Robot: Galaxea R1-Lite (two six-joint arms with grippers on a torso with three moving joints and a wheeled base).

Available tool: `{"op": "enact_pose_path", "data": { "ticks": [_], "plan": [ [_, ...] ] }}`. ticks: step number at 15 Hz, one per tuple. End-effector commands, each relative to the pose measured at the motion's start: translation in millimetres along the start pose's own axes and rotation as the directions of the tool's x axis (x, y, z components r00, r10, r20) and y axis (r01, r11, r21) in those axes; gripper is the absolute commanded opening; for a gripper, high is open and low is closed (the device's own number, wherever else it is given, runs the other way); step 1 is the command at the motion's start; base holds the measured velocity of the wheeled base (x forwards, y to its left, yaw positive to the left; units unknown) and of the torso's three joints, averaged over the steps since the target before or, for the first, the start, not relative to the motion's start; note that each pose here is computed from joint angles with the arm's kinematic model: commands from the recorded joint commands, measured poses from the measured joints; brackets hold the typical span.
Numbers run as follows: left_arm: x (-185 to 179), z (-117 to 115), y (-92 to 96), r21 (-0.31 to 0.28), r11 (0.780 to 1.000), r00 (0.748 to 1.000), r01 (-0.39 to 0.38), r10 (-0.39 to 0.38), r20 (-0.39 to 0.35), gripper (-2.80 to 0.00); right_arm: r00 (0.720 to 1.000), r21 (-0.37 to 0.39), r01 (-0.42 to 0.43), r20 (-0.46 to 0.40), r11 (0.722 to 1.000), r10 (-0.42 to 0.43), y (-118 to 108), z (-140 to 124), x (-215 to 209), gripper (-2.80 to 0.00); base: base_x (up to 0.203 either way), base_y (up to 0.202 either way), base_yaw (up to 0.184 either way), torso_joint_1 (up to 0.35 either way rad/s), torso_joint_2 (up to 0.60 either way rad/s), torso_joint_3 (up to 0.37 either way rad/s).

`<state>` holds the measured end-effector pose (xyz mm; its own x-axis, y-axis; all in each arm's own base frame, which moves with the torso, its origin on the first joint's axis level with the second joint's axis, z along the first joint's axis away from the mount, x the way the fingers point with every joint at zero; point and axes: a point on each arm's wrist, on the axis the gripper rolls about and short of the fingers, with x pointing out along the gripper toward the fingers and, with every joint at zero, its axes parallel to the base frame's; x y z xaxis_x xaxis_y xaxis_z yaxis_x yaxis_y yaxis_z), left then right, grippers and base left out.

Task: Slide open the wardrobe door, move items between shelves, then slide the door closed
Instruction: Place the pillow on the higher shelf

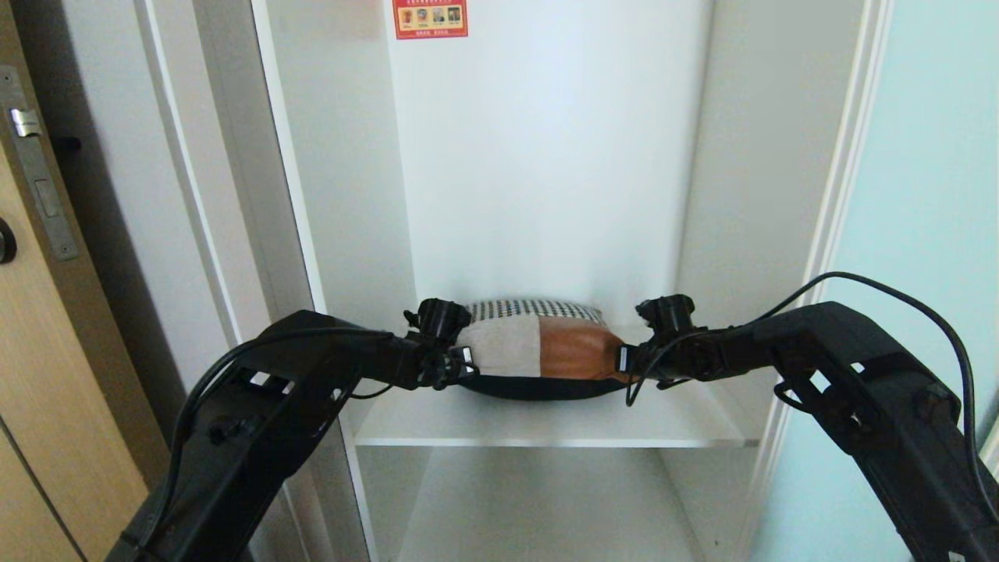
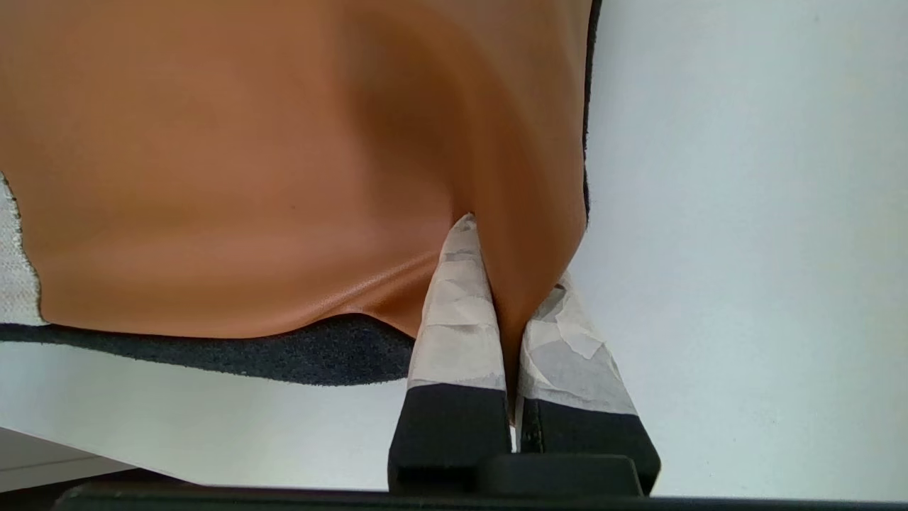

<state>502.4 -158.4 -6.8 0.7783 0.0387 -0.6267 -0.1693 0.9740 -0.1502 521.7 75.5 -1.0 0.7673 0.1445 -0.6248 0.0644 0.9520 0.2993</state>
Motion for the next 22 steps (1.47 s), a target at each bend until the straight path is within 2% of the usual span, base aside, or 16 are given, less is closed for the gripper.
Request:
{"op": "enact_pose_path", "data": {
  "ticks": [1, 5, 8, 11, 12, 16, 18, 22],
  "plan": [
    [4.4, -5.6, 1.1, 0.001, 1.000, 1.000, -0.004, 0.004, -0.011, 0.00, 1.000, 0.003, -0.002, 0.000, 1.000, 0.002, -0.1, -0.7, 1.6, -2.80, 0.000, 0.000, 0.000, 0.000, 0.00, 0.000],
    [-14.0, 12.5, -2.3, -0.023, 1.000, 1.000, 0.017, -0.017, 0.023, 0.00, 1.000, 0.007, -0.007, 0.000, 1.000, 0.007, 2.4, 0.9, -2.3, -2.80, 0.000, 0.000, 0.000, 0.000, 0.00, 0.000],
    [-44.6, 25.8, -5.0, -0.045, 0.998, 0.999, 0.047, -0.046, 0.028, 0.00, 1.000, 0.002, -0.017, -0.008, 1.000, 0.017, 7.4, -0.9, -5.6, -2.80, 0.000, 0.000, 0.000, 0.000, 0.00, 0.000],
    [-88.6, 30.6, -12.6, -0.047, 0.987, 0.988, 0.152, -0.151, 0.010, 0.00, 1.000, -0.005, -0.024, -0.009, 1.000, 0.024, 10.7, -1.3, -7.8, -2.80, 0.000, 0.000, 0.000, 0.000, 0.00, 0.000],
    [-100.6, 32.8, -16.2, -0.052, 0.982, 0.983, 0.181, -0.180, 0.018, 0.00, 1.000, -0.003, -0.025, -0.008, 1.000, 0.025, 11.4, -1.2, -8.2, 0.00, 0.000, 0.000, 0.000, 0.000, 0.00, 0.000],
    [-123.6, 28.5, -22.6, -0.054, 0.976, 0.977, 0.211, -0.211, 0.007, 0.00, 0.999, -0.003, -0.036, -0.002, 0.999, 0.036, 14.2, 4.7, -19.2, 0.00, 0.000, 0.000, 0.000, 0.000, 0.00, 0.000],
    [-132.8, 27.8, -22.2, -0.052, 0.974, 0.975, 0.222, -0.221, 0.015, 0.00, 0.997, -0.004, -0.074, -0.005, 0.997, 0.074, 18.7, 11.1, -34.0, 0.00, 0.000, 0.000, 0.000, 0.000, 0.00, 0.000],
    [-153.2, 28.7, -21.1, -0.047, 0.971, 0.972, 0.236, -0.235, 0.025, 0.00, 0.997, 0.004, -0.077, 0.012, 0.997, 0.077, 19.1, 21.4, -56.9, 0.00, 0.000, 0.000, 0.000, 0.000, 0.00, 0.000]
  ]
}}
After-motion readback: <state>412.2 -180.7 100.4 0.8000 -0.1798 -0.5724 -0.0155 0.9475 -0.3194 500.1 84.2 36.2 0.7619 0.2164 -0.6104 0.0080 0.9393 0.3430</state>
